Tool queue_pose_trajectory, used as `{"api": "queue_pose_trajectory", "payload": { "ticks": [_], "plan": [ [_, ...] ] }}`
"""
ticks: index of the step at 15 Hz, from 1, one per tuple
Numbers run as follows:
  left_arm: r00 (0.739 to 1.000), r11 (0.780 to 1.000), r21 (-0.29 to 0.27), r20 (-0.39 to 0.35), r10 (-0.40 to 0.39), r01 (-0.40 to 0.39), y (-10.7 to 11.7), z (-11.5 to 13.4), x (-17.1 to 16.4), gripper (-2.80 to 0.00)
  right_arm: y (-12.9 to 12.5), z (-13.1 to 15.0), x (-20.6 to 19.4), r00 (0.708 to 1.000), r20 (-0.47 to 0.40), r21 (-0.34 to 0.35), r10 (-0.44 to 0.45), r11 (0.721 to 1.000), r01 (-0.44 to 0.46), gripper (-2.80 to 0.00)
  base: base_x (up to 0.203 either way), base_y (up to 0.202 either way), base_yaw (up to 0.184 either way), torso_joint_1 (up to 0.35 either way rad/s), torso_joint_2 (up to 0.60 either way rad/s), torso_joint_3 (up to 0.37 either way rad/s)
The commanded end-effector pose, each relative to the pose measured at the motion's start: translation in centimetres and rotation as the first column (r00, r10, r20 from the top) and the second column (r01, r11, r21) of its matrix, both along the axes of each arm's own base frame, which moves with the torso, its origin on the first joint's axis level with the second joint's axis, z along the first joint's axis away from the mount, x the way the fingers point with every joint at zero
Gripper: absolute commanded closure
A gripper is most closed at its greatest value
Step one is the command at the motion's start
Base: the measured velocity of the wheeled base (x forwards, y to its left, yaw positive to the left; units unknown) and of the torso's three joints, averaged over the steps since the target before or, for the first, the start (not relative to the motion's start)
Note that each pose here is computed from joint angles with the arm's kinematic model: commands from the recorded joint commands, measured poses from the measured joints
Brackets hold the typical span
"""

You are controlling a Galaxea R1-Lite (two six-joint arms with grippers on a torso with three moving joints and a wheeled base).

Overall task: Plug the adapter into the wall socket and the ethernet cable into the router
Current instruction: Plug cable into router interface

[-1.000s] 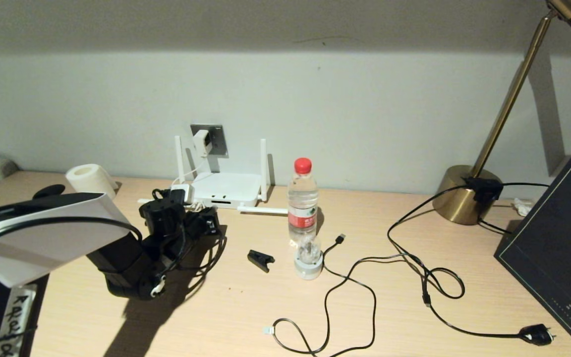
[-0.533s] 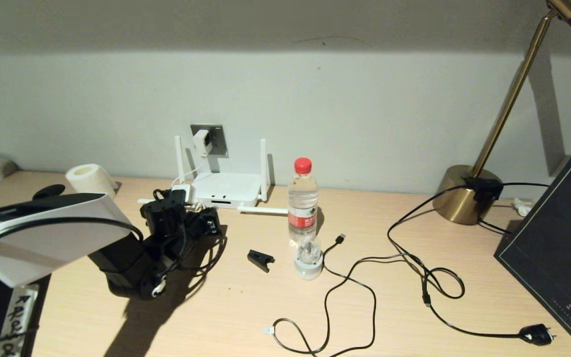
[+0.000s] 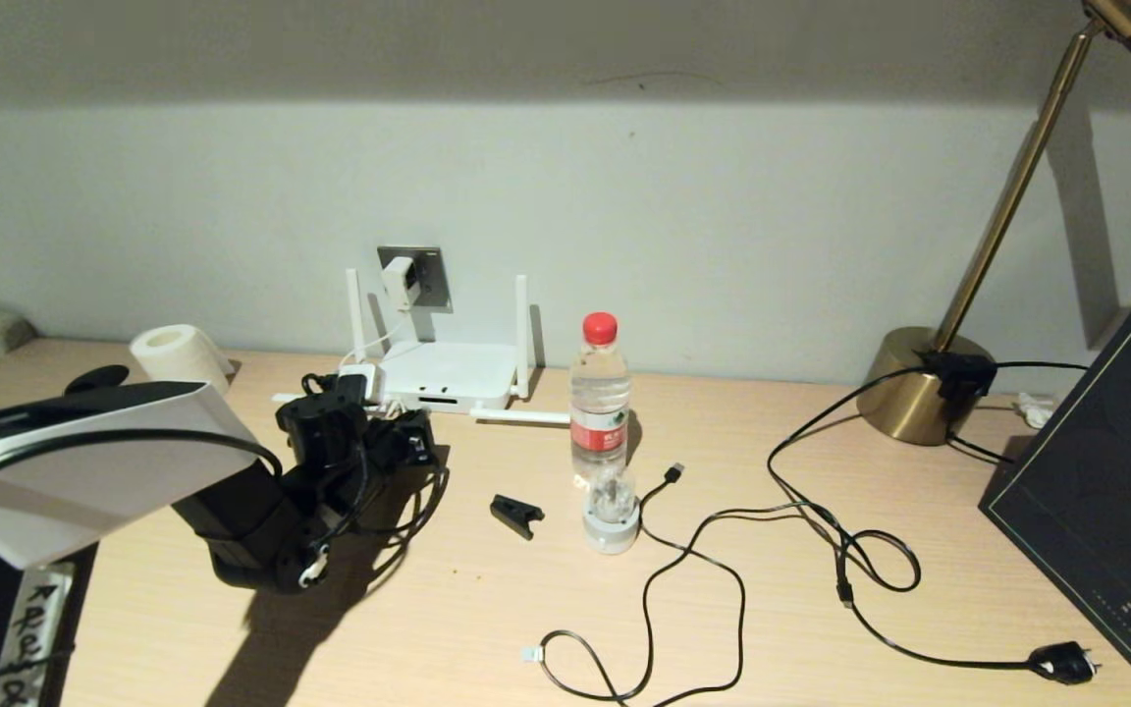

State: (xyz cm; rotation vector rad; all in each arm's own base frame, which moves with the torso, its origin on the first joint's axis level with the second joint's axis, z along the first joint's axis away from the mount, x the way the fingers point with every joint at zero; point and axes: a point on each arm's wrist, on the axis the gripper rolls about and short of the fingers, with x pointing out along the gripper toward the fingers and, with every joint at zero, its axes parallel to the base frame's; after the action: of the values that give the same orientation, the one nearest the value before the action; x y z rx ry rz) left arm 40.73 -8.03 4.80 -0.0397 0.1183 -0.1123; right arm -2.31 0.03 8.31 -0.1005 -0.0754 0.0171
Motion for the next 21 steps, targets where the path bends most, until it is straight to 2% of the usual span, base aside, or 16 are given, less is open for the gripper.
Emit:
{"api": "queue_pose_trajectory", "payload": {
  "ticks": [1, 21],
  "plan": [
    [1.0, 1.0, -0.003, 0.013, 0.001, -0.001, 0.0, 0.33, -0.04, 0.0, 0.0, -0.8, 0.24, 1.0, -0.03, -0.001, 0.001, 1.0, -0.001, -2.8, 0.0, 0.0, 0.0, 0.0, 0.0, 0.0],
    [1.0, 1.0, -0.006, 0.026, 0.001, -0.001, -0.03, 0.74, 0.11, 0.0, 0.0, -0.8, 0.24, 1.0, -0.03, -0.001, 0.001, 1.0, -0.001, -2.8, 0.0, 0.0, 0.0, 0.0, 0.0, 0.0]
  ]
}}
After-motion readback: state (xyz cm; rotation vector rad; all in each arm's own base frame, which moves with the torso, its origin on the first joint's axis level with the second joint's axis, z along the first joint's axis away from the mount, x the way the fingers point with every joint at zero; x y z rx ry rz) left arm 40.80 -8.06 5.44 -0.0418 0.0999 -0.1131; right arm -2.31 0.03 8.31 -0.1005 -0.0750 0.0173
